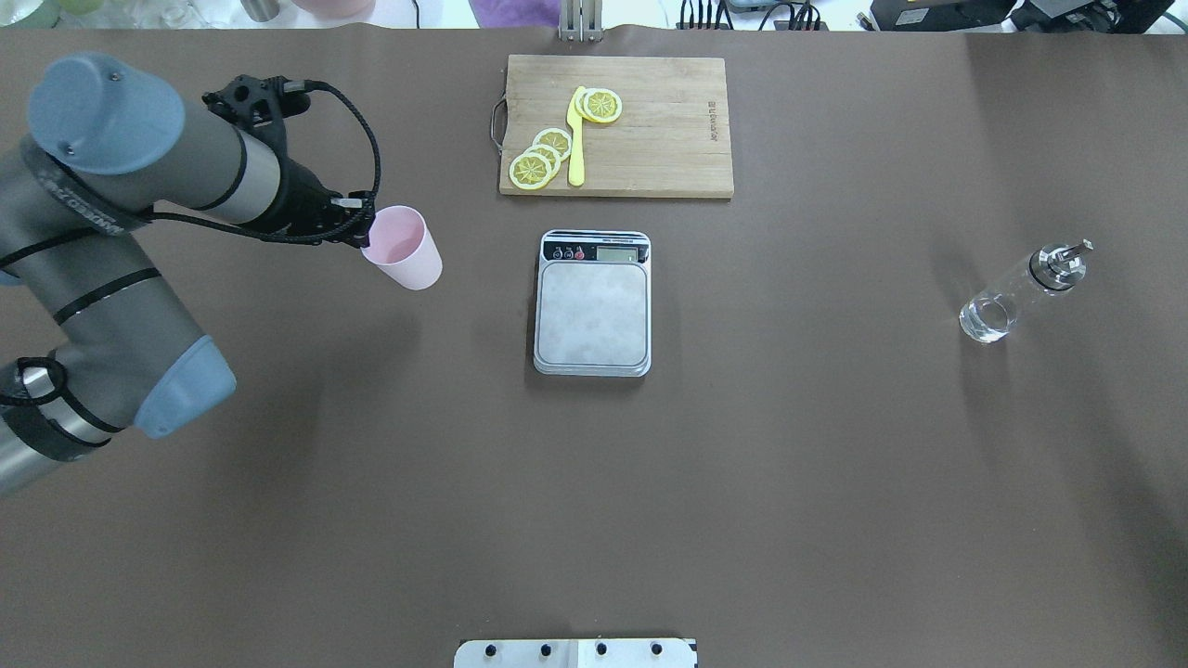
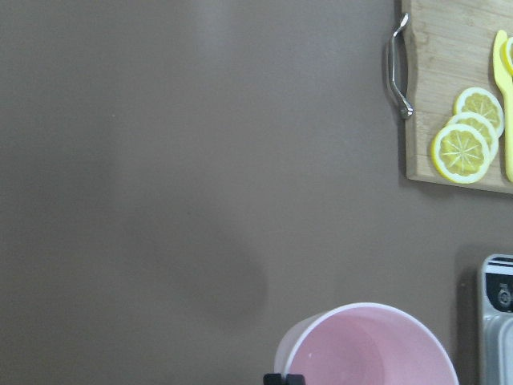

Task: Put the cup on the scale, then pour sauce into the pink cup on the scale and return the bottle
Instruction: 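Carry the pink cup with the left gripper over the scale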

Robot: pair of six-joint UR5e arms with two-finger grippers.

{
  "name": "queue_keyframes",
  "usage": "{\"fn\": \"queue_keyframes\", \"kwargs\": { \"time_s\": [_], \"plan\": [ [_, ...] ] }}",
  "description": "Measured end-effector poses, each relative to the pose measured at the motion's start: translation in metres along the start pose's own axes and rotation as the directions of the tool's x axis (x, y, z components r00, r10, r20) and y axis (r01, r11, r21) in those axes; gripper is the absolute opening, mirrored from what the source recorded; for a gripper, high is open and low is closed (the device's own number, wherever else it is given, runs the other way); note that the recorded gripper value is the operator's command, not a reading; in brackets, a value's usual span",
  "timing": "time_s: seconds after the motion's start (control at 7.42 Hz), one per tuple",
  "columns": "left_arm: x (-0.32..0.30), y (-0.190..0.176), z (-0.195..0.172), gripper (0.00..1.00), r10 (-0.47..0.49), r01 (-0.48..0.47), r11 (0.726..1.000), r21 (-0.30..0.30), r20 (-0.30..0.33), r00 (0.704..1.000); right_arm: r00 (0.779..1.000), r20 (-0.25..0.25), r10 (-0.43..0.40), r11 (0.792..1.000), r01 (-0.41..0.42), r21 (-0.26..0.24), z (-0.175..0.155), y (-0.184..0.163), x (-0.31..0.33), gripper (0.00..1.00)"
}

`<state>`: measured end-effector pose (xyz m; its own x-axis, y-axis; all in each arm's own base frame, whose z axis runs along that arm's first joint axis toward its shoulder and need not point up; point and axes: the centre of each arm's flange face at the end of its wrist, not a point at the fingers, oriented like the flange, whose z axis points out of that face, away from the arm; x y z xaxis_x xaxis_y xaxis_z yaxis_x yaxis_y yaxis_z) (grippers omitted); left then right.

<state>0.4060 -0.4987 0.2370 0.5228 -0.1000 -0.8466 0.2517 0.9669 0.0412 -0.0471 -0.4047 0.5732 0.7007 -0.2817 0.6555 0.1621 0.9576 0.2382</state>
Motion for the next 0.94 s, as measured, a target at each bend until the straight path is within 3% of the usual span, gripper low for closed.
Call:
{"fn": "queue_keyframes", "kwargs": {
  "time_s": [0.67, 0.94],
  "plan": [
    [0.101, 0.036, -0.004, 0.00, -0.042, 0.043, 0.999, -0.005, 0.047, 0.998, 1.000, 0.001, 0.002, 1.000, -0.002, -0.001, 0.000, -0.001, 0.000, 1.00],
    [0.135, 0.041, 0.011, 0.00, -0.060, 0.059, 0.998, 0.004, 0.079, 0.995, 1.000, 0.001, 0.005, 1.000, -0.005, -0.004, 0.002, 0.000, 0.001, 1.00]
  ]
}}
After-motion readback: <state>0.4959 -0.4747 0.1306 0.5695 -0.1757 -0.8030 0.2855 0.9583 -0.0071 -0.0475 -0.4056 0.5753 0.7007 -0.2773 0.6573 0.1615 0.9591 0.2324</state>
